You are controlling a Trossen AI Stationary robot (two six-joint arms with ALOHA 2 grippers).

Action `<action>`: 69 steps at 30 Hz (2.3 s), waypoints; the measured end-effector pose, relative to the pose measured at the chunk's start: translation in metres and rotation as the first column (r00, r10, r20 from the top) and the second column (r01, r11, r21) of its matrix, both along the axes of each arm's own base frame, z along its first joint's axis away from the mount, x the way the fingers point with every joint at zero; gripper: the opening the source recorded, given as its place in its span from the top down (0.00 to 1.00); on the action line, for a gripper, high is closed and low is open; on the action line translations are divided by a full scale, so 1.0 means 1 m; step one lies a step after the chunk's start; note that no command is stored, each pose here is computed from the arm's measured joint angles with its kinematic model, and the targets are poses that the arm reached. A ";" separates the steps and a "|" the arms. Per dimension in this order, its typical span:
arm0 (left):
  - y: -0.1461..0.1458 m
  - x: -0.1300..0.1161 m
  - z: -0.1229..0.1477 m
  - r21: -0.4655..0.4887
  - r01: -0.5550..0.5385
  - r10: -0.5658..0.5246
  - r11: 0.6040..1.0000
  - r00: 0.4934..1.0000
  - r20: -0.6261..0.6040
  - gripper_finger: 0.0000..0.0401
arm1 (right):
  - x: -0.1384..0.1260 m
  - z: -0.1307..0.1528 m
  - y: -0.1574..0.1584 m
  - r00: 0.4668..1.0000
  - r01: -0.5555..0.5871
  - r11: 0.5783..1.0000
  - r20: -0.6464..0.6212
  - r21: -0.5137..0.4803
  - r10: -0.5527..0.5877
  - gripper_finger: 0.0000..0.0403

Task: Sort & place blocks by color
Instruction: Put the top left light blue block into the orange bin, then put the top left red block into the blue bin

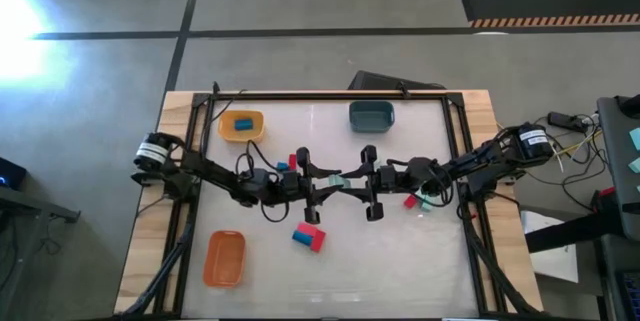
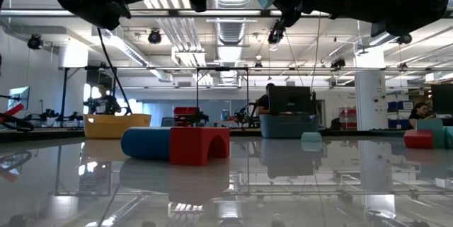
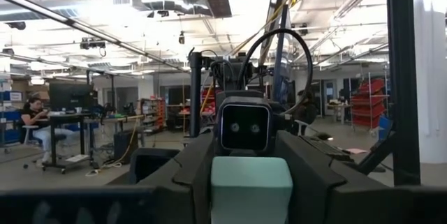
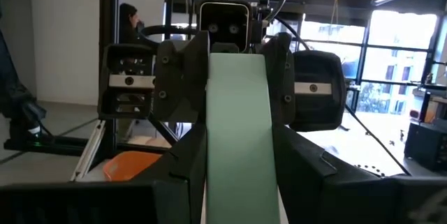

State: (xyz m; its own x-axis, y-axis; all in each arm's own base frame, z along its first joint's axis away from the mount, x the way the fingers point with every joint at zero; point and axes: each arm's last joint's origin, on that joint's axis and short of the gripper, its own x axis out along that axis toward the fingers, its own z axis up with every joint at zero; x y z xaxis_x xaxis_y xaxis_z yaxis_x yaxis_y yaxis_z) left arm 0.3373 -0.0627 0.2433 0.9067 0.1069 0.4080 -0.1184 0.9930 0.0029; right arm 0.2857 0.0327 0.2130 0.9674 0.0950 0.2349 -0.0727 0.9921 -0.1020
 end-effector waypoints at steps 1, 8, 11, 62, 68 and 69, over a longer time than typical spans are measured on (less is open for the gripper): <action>0.000 0.000 0.000 0.001 0.000 0.000 1.000 1.000 -0.003 0.71 | 0.000 0.000 0.000 1.000 0.000 1.000 0.000 -0.001 0.000 0.71; 0.001 0.002 -0.004 -0.023 -0.065 0.063 0.998 0.995 -0.073 0.71 | 0.000 -0.002 0.000 1.000 0.003 1.000 -0.015 0.025 -0.002 0.63; 0.002 0.002 -0.009 -0.048 -0.090 0.083 0.995 0.989 -0.125 0.71 | 0.000 -0.002 -0.001 1.000 0.018 0.999 -0.019 0.031 -0.018 0.47; -0.084 -0.138 -0.010 -0.162 -0.916 -0.519 0.368 -0.057 -0.853 0.53 | -0.036 0.032 -0.009 0.921 0.232 0.970 -0.337 0.072 -0.195 0.29; -0.079 -0.122 0.013 -0.336 -0.734 -0.317 0.590 0.173 -0.933 0.53 | -0.037 0.022 -0.009 0.880 0.252 0.963 -0.435 0.092 -0.189 0.29; -0.079 -0.117 0.016 -0.359 -0.671 -0.275 0.649 0.233 -0.933 0.53 | -0.037 0.021 -0.009 0.877 0.259 0.961 -0.440 0.097 -0.192 0.29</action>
State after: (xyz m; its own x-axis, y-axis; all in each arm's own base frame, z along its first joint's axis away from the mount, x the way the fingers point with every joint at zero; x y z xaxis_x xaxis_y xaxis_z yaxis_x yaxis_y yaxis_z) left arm 0.2204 -0.1422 0.2592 0.4270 0.1095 -0.8976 -0.6917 0.6789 -0.2463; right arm 0.2482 0.0235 0.2342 0.9682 -0.1412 -0.2066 0.1519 0.9877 0.0368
